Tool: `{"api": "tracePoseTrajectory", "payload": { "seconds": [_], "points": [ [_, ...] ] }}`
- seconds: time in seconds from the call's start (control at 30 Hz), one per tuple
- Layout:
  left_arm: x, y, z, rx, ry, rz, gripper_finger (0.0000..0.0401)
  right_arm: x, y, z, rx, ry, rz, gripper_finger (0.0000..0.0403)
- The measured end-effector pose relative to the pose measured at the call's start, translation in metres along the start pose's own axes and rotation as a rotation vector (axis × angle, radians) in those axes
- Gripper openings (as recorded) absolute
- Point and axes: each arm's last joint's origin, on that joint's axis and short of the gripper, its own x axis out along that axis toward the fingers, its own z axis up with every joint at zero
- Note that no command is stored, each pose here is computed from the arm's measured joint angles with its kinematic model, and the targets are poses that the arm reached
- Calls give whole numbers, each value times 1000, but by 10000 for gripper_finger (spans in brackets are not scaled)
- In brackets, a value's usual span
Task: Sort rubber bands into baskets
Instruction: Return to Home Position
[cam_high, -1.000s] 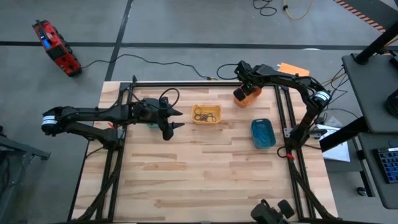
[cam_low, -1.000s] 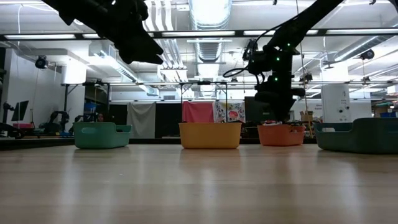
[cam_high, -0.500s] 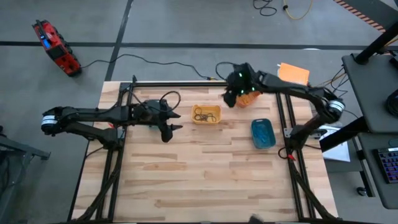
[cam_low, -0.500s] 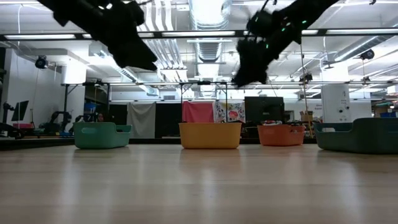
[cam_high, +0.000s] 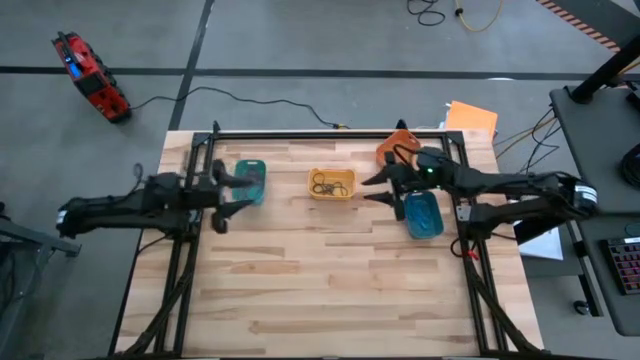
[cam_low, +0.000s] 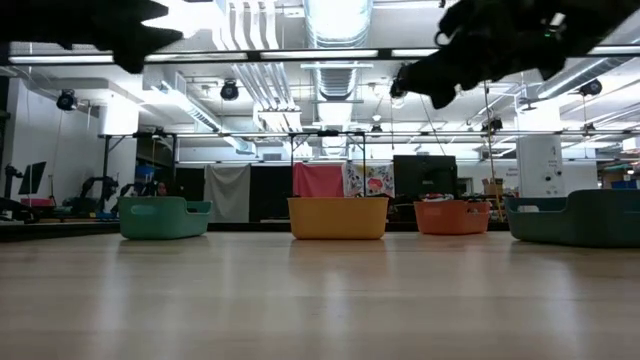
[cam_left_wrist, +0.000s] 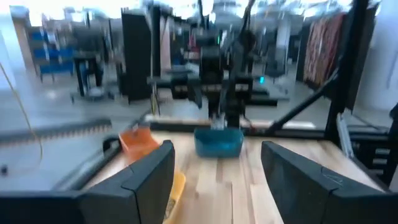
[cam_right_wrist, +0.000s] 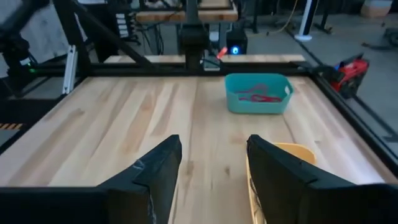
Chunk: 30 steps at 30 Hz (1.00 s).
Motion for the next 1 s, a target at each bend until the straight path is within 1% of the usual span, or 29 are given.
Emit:
{"api": "tracePoseTrajectory", "payload": {
  "seconds": [0.1,0.17,0.27,0.33,0.37,0.47,0.6,0.67,0.83,0.93,1.0],
  "points": [
    [-21,1,-1,25,-62,12,223,-15,6,-4,-13,-31,-9,174],
    [-32,3,-5,21,-74,49,223,-24,10,-6,-29,-53,-11,169],
    [-47,4,-9,16,-97,61,223,-36,16,-6,-59,-95,-10,162],
    [-48,4,-9,18,-92,63,223,-43,20,-9,-78,-113,-9,156],
    [-47,4,-11,22,-63,62,223,-46,21,-12,-82,-116,-12,153],
    [-45,4,-9,31,-72,64,223,-56,25,-19,-93,-140,-19,144],
    [-43,4,-18,49,-79,59,223,-69,32,-35,-92,-171,-29,132],
    [-39,4,-26,68,-66,51,223,-74,35,-44,-83,-184,-34,125],
    [-26,3,-58,58,-83,39,223,-95,47,-57,-85,-311,-30,106],
    [-21,1,-79,53,-96,-30,223,-102,52,-66,-97,-364,-11,89],
    [-20,0,-83,54,-55,-69,223,-106,54,-72,-114,-407,-14,78]
  ]
}}
